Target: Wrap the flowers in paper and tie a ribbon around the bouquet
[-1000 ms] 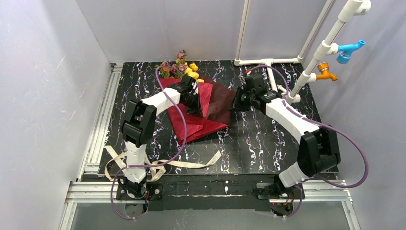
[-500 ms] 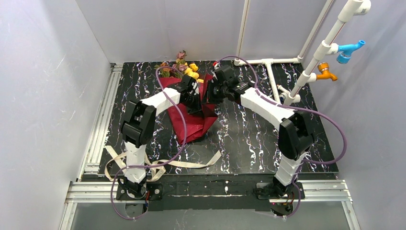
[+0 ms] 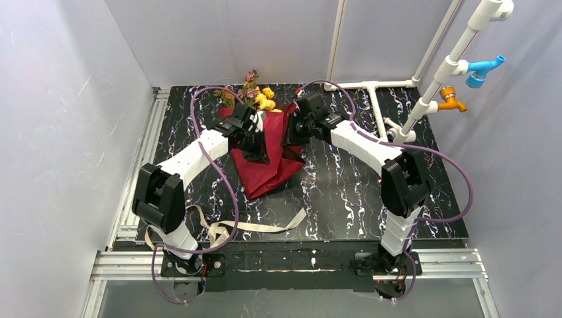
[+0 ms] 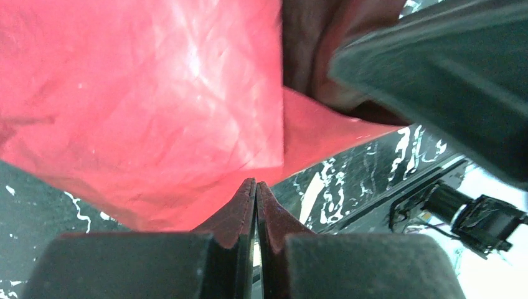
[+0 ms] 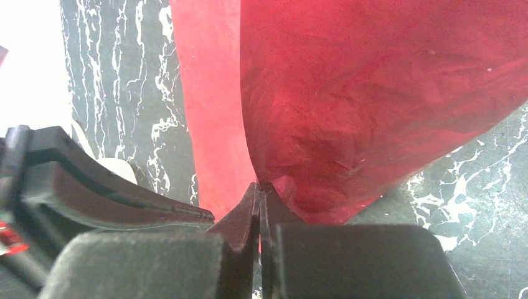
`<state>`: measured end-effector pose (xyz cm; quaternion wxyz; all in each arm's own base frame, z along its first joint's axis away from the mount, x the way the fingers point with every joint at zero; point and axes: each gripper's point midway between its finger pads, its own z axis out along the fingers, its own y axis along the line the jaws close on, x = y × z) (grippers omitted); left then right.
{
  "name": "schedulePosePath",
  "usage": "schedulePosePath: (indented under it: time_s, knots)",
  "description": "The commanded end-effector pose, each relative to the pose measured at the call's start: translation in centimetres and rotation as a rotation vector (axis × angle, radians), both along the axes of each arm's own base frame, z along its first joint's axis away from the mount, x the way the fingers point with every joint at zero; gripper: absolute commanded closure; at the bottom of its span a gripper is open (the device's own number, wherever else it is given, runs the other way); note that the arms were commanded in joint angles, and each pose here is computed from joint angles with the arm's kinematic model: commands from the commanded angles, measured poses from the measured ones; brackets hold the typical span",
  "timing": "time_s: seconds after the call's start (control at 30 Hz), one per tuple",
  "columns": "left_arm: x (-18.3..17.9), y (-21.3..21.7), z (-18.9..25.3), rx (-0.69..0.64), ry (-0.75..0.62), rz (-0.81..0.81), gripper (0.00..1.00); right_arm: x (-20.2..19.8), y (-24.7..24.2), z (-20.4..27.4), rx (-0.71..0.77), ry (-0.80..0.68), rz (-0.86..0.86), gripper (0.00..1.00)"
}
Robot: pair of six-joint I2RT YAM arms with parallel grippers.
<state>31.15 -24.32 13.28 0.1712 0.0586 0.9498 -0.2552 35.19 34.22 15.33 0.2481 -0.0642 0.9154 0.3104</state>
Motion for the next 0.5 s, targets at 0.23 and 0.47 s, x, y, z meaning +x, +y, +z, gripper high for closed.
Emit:
schedulePosePath:
  time_s: [0.23, 0.47]
  knots:
    - [-3.1, 0.7, -4.9, -0.006, 0.095, -0.002, 1.00, 0.5, -0.1, 2.8, 0.032, -0.053, -0.017, 0.99]
    - [-3.7, -2.1, -7.1, -0.062, 0.150, -0.067, 1.00, 0.2, -1.2, 3.7, 0.051, -0.057, -0.057, 0.99]
